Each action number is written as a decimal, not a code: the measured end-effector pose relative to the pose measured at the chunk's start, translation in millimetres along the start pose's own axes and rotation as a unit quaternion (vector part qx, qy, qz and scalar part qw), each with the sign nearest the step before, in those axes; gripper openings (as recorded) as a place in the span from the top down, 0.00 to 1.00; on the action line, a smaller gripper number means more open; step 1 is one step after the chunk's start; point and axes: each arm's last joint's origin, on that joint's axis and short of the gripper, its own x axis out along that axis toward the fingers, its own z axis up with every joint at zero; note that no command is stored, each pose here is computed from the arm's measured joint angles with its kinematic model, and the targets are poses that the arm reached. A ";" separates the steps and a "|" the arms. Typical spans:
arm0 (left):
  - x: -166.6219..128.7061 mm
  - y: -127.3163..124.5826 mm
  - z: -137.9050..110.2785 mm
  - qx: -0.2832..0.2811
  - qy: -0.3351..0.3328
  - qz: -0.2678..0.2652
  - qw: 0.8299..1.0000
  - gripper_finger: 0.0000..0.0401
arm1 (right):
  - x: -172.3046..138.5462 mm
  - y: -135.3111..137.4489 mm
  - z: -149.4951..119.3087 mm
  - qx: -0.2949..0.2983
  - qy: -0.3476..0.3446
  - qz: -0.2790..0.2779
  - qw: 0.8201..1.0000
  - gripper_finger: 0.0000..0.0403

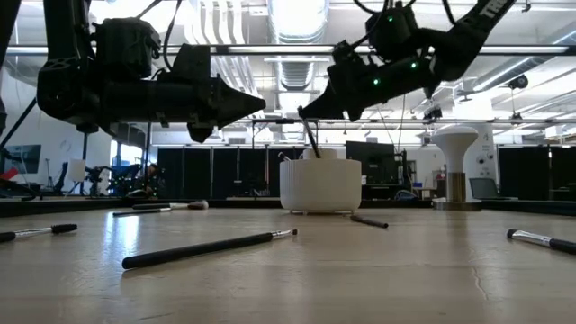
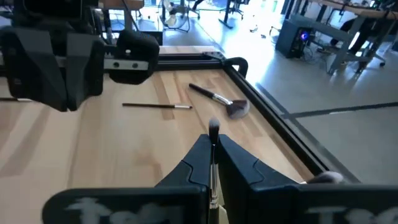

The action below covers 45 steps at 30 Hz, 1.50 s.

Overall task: Put items in baskets/containers
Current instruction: Put the black silver foundation brush into the pen organizer, then put the black silver eyeshadow brush into the pen organizer

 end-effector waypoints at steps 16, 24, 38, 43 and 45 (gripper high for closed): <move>1.0 6.3 1.1 -0.032 -0.002 0.011 0.999 1.00 | 15.9 1.9 -22.7 0.008 0.027 -0.003 1.000 0.93; 0.9 8.0 0.7 -0.038 0.000 0.015 0.999 1.00 | 12.0 1.2 -15.5 0.021 0.015 -0.004 1.000 0.77; -8.7 11.2 21.4 -0.030 0.056 0.101 0.993 1.00 | -32.3 5.6 2.0 0.004 0.083 0.014 0.996 0.83; -27.3 24.4 31.6 -0.075 0.175 0.187 0.964 1.00 | -62.3 15.5 -8.5 0.012 0.078 0.029 0.996 0.95; -35.3 31.0 34.6 -0.086 0.227 0.237 0.941 1.00 | -74.1 17.7 -14.4 0.018 0.072 0.031 0.997 0.97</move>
